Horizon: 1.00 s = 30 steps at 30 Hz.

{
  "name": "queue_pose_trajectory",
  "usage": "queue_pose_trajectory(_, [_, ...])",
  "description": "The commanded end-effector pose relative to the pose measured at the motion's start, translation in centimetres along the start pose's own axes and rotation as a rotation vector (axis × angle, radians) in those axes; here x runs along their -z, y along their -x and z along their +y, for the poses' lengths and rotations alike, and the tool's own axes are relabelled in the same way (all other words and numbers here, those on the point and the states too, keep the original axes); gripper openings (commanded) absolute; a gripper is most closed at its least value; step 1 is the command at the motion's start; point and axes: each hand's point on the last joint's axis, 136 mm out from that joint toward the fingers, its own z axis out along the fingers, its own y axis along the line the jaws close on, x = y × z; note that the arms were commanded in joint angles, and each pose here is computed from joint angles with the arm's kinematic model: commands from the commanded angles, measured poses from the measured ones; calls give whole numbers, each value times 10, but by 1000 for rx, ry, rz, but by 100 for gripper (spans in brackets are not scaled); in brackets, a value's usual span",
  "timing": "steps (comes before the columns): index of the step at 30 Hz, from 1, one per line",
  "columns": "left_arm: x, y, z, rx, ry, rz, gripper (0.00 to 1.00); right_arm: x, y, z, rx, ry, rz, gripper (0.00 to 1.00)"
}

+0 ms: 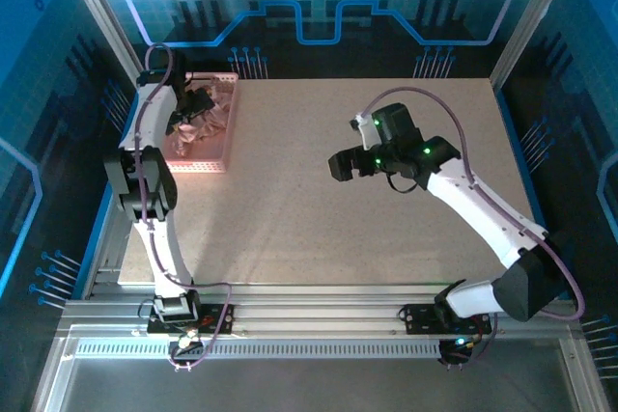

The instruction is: Fold and stack the t-shirts

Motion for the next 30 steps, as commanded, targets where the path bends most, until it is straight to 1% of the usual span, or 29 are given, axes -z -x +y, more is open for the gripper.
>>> queue_pose_trajectory(1, [-15, -1, 12, 48, 64, 43, 99, -2, 4, 18, 12, 74, 31, 100])
queue_pose_trajectory(5, [-34, 4, 14, 67, 92, 47, 98, -10, 12, 26, 11, 113, 38, 100])
queue_pose_trajectory(12, [-68, -4, 13, 77, 110, 98, 94, -19, 16, 32, 3, 142, 53, 100])
queue_pose_trajectory(16, [-85, -13, 11, 74, 104, 134, 89, -20, 15, 32, 3, 143, 57, 100])
queue_pose_trajectory(20, [-94, -19, 9, 68, 87, 155, 82, -20, 15, 32, 5, 145, 59, 100])
queue_pose_trajectory(22, [-98, -22, 7, 64, 74, 165, 76, -21, 15, 32, 5, 145, 61, 100])
queue_pose_trajectory(25, [-104, -27, 3, 59, 50, 185, 62, -23, 14, 31, 2, 142, 65, 100])
queue_pose_trajectory(30, [-107, -29, -8, 56, -19, 201, 21, -23, 12, 31, -6, 143, 65, 100])
